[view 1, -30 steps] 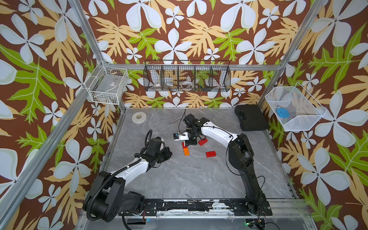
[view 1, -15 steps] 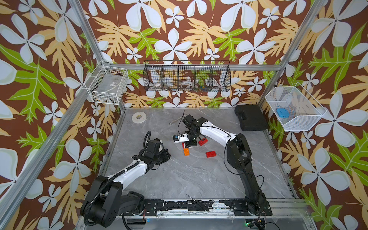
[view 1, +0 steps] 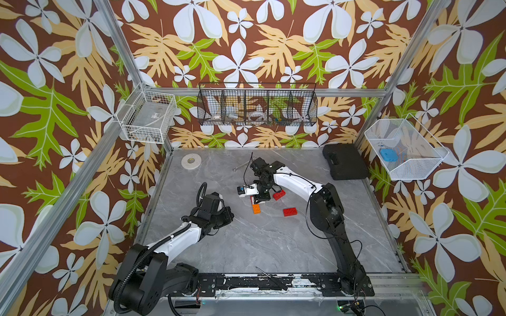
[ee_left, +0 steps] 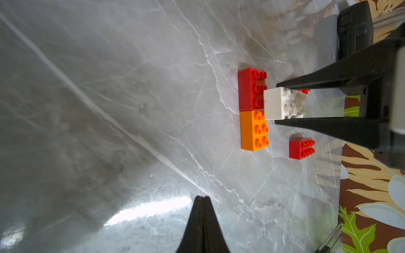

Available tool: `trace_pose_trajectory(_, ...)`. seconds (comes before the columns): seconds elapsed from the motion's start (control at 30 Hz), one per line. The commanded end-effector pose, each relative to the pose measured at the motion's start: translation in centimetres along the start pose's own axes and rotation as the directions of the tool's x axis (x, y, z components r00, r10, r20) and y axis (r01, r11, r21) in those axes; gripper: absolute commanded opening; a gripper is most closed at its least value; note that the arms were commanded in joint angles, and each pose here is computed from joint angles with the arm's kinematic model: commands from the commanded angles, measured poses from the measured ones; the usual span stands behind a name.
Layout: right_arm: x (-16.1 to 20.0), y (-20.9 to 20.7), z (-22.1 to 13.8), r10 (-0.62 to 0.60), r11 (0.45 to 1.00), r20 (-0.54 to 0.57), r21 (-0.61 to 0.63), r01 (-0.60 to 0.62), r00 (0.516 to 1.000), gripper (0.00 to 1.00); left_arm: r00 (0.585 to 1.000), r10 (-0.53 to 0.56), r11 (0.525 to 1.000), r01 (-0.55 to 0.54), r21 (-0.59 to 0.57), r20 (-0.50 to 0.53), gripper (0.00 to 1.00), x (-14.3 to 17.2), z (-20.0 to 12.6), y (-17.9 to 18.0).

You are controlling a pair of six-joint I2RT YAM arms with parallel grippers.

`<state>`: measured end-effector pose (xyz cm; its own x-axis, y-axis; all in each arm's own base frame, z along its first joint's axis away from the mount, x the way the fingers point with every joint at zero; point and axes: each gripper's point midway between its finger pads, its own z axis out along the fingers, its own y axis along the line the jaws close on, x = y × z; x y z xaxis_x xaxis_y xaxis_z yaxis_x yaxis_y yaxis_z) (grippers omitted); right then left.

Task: Assemble a rectangle with lego
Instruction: Assemble the lego brick with the lego brick.

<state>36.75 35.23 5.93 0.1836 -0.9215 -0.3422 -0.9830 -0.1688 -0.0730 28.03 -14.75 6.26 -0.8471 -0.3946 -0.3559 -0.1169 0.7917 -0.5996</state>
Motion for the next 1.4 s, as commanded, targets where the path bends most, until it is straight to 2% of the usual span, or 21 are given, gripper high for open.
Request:
trace_pose_trajectory(0.0,0.4,0.5,0.1,-0.006,1.0,-0.017,-0.018,0.005,1.0,0.0,1.0,0.002,1.0,-0.002,0.013,0.007,0.03,-0.2,-0.1,-0.3)
trace_pose_trajectory(1.37,0.6,0.6,1.2,-0.008,0.999,-0.015,-0.038,0.007,1.0,0.0,1.0,0.007,1.0,-0.007,0.008,-0.01,0.03,0.3,0.1,0.1)
